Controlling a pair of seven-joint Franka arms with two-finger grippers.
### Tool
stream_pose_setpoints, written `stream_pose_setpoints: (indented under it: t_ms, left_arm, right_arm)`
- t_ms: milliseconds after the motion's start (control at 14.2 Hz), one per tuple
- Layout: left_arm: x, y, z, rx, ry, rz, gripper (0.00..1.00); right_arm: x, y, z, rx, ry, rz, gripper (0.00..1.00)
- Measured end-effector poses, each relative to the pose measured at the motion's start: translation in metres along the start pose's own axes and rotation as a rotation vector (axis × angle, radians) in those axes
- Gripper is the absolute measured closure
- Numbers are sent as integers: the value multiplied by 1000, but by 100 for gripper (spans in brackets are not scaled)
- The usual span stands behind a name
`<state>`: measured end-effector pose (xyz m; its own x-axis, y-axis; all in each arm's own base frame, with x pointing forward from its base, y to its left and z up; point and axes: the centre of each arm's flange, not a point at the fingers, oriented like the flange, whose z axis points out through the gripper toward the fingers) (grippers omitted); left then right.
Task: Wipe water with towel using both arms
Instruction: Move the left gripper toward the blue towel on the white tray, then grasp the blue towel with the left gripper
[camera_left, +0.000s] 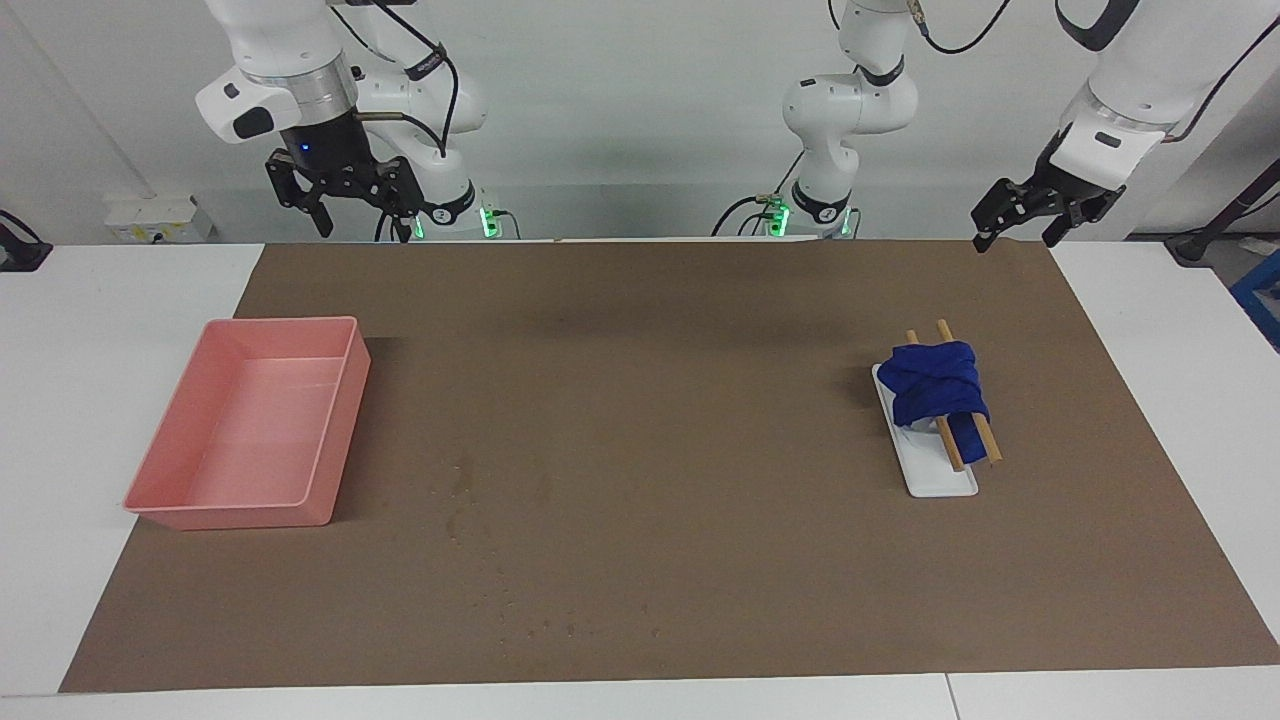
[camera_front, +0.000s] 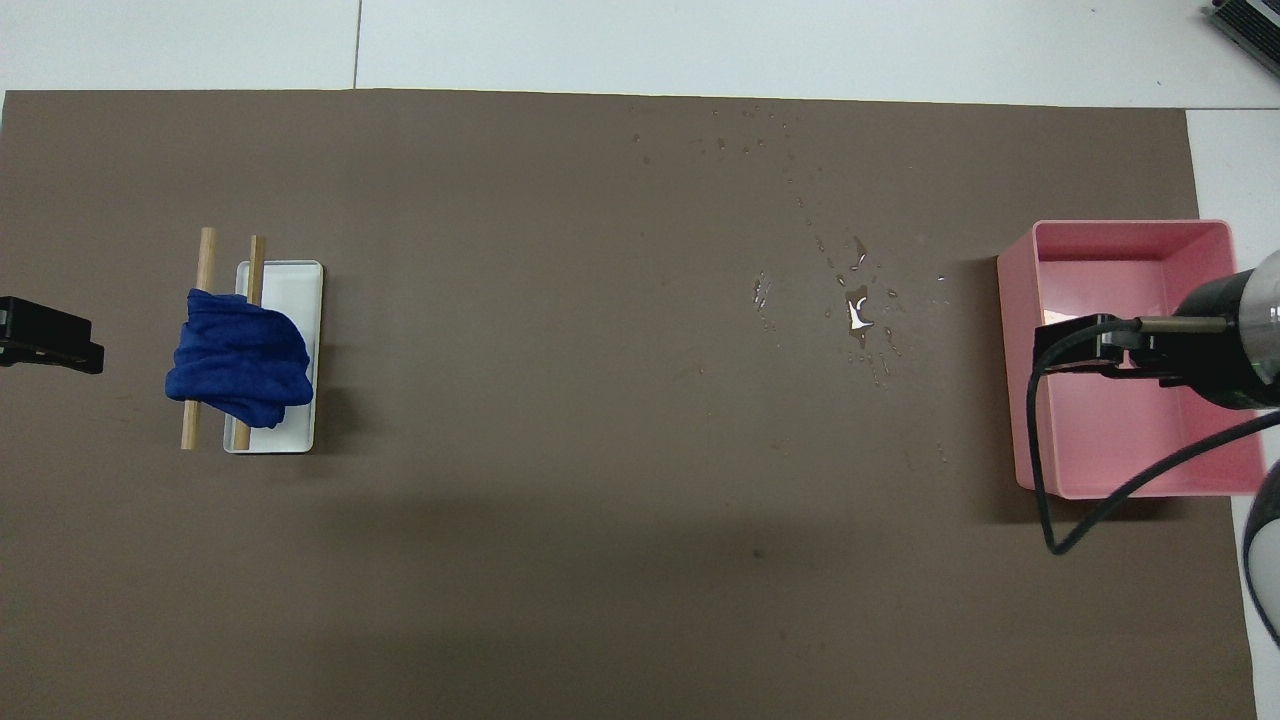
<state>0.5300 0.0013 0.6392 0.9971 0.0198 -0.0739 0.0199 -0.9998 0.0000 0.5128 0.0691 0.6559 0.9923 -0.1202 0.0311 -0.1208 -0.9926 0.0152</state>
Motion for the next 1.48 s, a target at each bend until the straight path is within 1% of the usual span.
stream_pose_setpoints:
  t_ms: [352, 704, 844, 985, 1126, 1267, 1337, 1478]
  left_arm:
    - [0, 0, 0, 0, 1, 0, 0]
    - [0, 0, 1, 0, 2, 0, 0]
    - [2, 0, 5, 0, 19, -5, 0]
    - [5, 0, 15, -1, 56, -30, 0]
    - [4, -2, 35, -6, 96, -98, 0]
    - [0, -4, 59, -19, 134, -240, 0]
    - [-3, -4, 72, -27, 144, -324, 0]
    - [-7, -3, 95, -38, 135, -502, 0]
  right_arm:
    - [1, 2, 0, 0, 0, 4, 0]
    - [5, 22, 0, 3, -1, 40, 0]
    - [5, 21, 0, 4, 1, 39, 0]
    - [5, 20, 0, 4, 6, 37, 0]
    - [5, 20, -1, 5, 8, 36, 0]
    - [5, 18, -2, 5, 12, 34, 0]
    - [5, 18, -5, 7, 17, 32, 0]
    - [5, 16, -12, 9, 32, 28, 0]
